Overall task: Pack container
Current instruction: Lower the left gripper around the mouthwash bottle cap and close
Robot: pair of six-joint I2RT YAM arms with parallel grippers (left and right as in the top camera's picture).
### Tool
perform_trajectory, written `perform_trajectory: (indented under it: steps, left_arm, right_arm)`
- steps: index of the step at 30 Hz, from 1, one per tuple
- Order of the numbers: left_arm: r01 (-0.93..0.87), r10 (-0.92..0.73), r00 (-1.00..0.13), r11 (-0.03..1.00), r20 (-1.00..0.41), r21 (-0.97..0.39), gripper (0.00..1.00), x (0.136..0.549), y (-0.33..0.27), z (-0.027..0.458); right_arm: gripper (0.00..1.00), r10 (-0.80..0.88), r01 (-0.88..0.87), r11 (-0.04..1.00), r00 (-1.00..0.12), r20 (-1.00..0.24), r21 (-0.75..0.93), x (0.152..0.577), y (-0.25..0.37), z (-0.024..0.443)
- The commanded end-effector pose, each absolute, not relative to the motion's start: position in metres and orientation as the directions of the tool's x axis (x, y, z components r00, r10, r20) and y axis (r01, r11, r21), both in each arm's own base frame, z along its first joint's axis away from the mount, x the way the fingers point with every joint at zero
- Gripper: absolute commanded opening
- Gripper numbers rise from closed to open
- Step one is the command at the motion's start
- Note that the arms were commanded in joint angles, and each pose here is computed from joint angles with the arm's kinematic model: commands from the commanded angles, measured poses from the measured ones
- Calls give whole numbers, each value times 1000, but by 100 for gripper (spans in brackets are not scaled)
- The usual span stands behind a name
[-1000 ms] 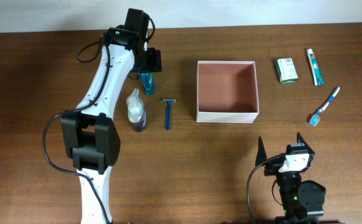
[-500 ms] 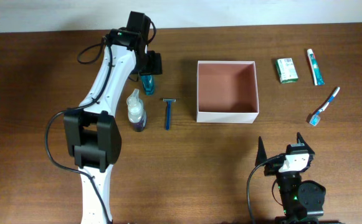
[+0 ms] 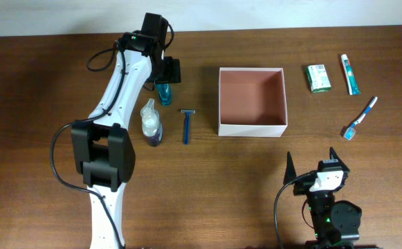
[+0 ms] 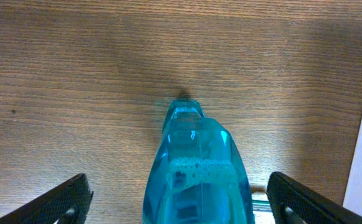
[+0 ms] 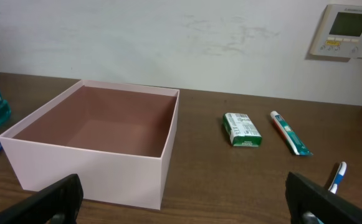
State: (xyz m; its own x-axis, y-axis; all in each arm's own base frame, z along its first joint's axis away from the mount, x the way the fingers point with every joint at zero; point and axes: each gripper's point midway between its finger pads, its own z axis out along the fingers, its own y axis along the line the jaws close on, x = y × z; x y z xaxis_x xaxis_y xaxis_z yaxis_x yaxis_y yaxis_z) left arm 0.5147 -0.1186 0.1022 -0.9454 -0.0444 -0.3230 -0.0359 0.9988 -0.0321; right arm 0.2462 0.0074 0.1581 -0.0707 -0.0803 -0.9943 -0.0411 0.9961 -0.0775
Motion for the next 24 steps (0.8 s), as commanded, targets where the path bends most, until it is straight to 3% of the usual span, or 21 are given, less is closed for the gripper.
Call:
perform_trajectory:
  steps: [1,9,11,17,22,24]
  left_arm:
    - [-35,-41,-942,999,-334,-24,91,518,-119,103]
    - [-33,-46,-920,999,-389,-40,89,530,-122,124]
    - [-33,-47,-917,999,-395,-42,81,531,-122,126]
    - [-33,-45,-924,999,-380,-37,78,527,-121,125]
    - [-33,-44,-926,999,-374,-36,64,526,-121,124]
    - [-33,-44,-926,999,-375,-36,64,526,-121,124]
  right_arm:
    - [99,-80,-46,996,-75,-994,-77,246,9,156]
    - [99,-80,-46,996,-75,-994,-77,246,9,156]
    - [99,-80,-46,996,-75,-994,-77,246,9,156]
    - [99,-80,-46,996,-75,-994,-77,246,9,156]
    - [99,-80,-46,996,-75,-994,-77,246,9,156]
    - [99,-80,-46,996,-75,-994,-77,246,9,156]
